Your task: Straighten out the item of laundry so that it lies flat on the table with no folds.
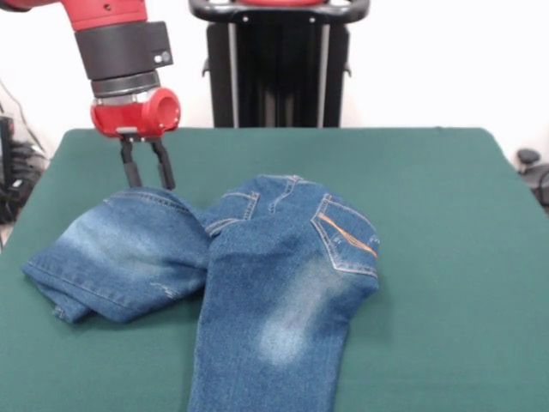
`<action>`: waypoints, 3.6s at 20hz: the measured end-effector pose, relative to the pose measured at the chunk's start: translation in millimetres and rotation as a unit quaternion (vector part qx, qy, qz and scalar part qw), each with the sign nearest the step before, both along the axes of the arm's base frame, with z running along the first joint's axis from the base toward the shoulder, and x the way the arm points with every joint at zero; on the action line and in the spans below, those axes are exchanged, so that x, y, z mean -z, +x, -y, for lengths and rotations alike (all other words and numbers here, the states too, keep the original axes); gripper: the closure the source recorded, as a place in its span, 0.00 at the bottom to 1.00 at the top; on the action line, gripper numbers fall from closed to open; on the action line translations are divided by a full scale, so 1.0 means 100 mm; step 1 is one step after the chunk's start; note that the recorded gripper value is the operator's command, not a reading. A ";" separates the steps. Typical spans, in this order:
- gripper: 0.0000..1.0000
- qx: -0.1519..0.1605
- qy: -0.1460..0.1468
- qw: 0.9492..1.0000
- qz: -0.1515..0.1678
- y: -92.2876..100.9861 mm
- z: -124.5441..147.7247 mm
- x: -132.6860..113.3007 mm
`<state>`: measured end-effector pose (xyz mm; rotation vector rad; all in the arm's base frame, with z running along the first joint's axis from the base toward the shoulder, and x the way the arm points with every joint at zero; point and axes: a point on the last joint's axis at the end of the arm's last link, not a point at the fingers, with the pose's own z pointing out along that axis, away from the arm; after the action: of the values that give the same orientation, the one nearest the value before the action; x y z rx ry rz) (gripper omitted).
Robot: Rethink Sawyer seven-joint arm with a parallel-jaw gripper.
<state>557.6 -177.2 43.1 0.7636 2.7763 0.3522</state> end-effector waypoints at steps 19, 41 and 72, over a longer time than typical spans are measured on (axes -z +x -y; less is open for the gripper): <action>0.00 -0.011 -0.009 0.998 0.055 0.27 0.00 0.50; 0.00 -0.004 -0.036 0.985 0.170 0.58 -0.18 0.92; 0.00 0.027 -0.227 0.865 0.446 1.10 0.12 -0.84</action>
<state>667.4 -189.5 126.8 0.3969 1.8356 0.0052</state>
